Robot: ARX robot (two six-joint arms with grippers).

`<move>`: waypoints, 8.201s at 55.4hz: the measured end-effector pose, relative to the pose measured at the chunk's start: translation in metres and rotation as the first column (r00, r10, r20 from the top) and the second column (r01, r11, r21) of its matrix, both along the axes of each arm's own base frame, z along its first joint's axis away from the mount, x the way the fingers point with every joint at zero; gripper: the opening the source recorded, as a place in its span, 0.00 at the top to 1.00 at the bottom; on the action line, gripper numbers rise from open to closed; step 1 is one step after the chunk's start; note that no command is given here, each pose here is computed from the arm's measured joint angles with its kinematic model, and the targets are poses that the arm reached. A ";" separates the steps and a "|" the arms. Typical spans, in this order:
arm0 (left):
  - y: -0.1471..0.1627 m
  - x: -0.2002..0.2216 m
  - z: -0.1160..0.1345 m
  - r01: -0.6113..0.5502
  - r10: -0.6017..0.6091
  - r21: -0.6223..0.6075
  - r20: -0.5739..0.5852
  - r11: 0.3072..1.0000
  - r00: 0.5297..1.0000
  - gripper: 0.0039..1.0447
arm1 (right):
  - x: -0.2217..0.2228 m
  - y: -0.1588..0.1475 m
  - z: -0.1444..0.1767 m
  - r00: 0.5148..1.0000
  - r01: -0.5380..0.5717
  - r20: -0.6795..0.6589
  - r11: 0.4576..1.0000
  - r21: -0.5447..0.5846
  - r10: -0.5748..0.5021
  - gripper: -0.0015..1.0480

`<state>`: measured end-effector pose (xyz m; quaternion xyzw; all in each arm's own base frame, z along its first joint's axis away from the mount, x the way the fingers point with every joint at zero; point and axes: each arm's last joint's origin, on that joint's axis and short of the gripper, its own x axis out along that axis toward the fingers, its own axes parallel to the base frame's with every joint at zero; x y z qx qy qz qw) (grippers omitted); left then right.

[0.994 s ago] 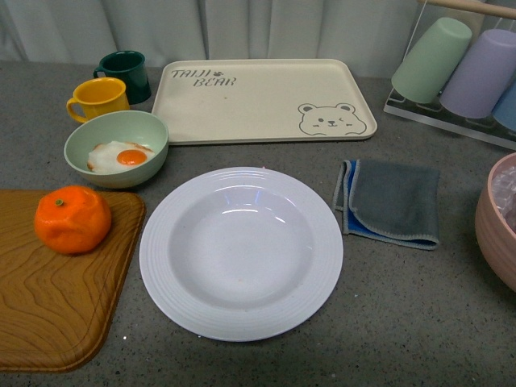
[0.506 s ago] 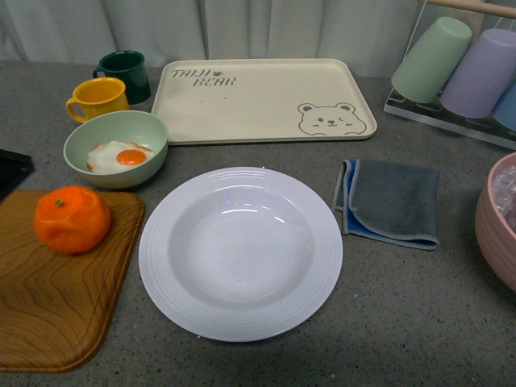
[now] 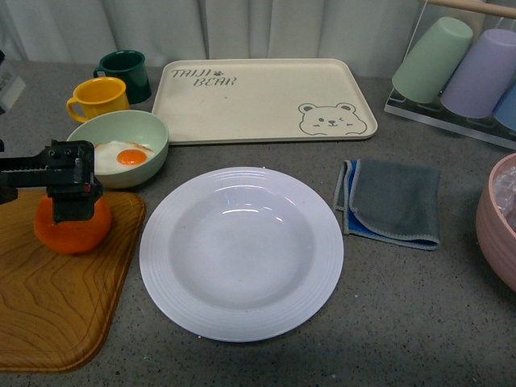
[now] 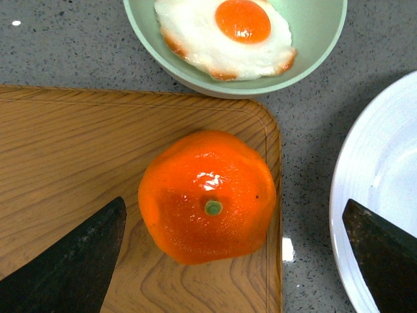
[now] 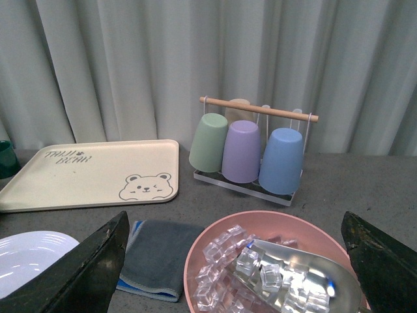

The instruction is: Place orange and plate with both arms

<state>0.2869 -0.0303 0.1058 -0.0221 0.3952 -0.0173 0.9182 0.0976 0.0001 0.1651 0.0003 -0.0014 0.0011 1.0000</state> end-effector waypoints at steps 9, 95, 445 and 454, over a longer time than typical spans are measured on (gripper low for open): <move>-0.001 0.011 -0.014 -0.009 0.009 0.012 -0.078 1.000 0.997 0.06 | 0.000 0.000 0.000 1.000 0.000 0.000 1.000 0.000 0.000 0.09; -0.152 0.002 -0.021 0.237 -0.236 0.051 -0.033 0.970 0.971 0.51 | 0.000 0.000 0.000 1.000 0.000 0.000 1.000 0.000 0.000 0.09; 0.030 -0.190 0.065 -0.049 0.017 0.022 0.739 0.999 0.674 0.06 | 0.332 0.089 -0.087 0.488 0.010 -0.429 0.487 0.874 0.760 0.96; 0.030 -0.190 0.065 -0.049 0.017 0.022 0.739 0.999 0.674 0.06 | 0.366 0.097 -0.098 0.500 0.070 -0.458 0.494 0.867 0.734 0.96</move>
